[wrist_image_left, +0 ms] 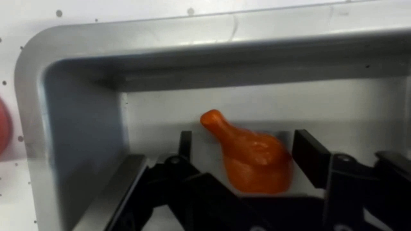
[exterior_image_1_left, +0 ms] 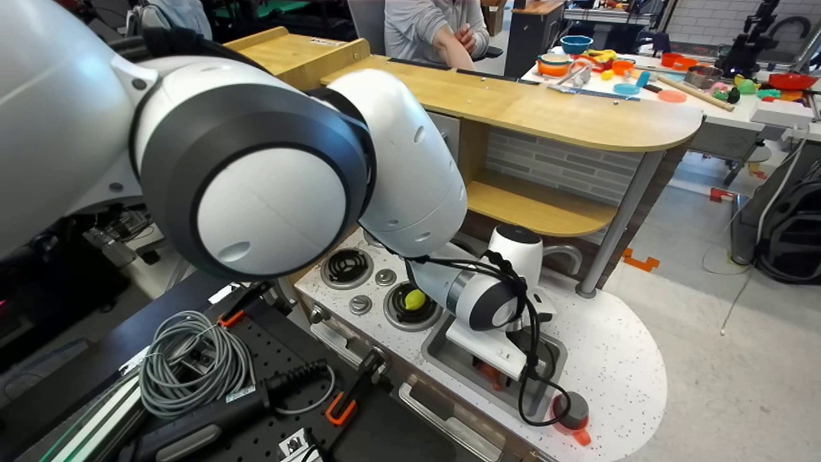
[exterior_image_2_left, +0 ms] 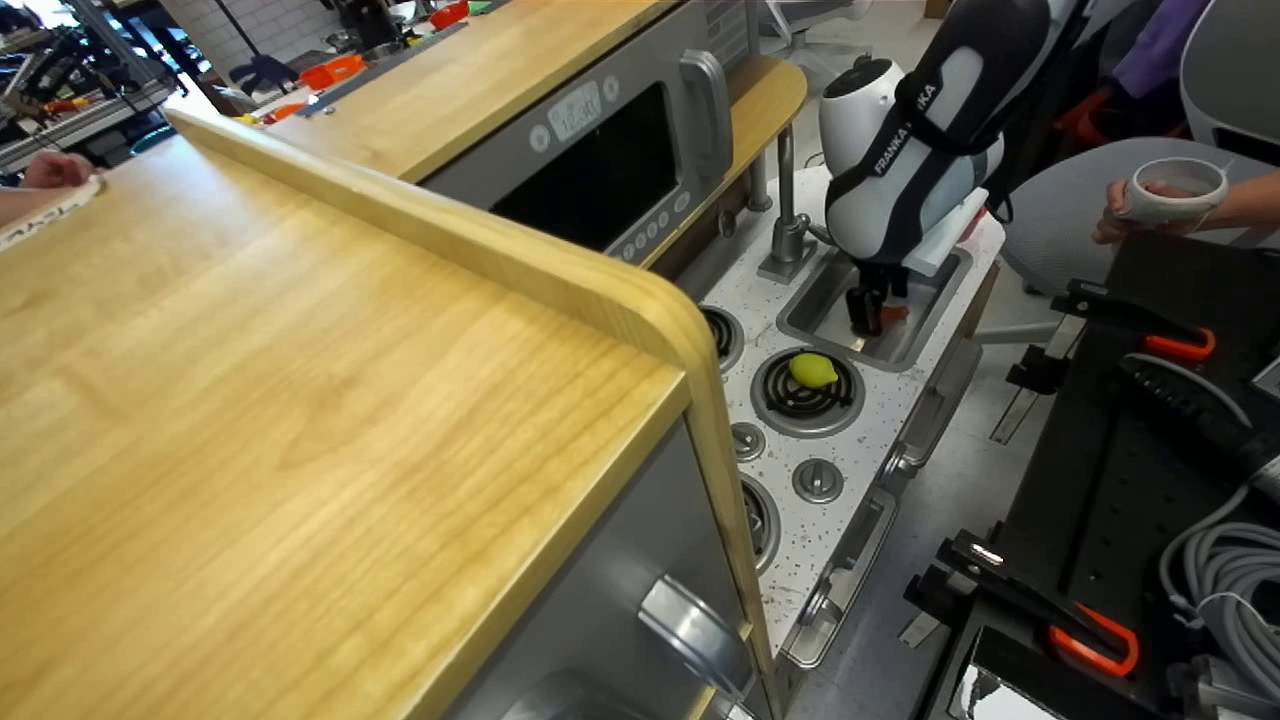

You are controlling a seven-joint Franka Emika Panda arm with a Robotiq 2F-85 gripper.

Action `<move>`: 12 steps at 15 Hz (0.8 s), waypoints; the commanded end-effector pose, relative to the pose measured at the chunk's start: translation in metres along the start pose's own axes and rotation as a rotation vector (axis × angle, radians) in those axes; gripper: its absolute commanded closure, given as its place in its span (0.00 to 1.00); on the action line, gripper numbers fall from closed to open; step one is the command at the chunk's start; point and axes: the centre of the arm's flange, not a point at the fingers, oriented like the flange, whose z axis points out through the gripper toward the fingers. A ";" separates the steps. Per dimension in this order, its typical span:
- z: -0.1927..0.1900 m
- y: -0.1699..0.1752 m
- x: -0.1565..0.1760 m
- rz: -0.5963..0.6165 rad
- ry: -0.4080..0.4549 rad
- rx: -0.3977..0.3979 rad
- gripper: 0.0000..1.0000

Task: Move the drumstick toy from the sink to the countertop

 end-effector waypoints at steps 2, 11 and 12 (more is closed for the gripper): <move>0.007 -0.001 0.010 -0.032 -0.021 -0.029 0.58; -0.016 -0.029 -0.008 -0.129 0.012 -0.033 0.95; -0.020 -0.033 -0.010 -0.136 0.013 -0.034 0.95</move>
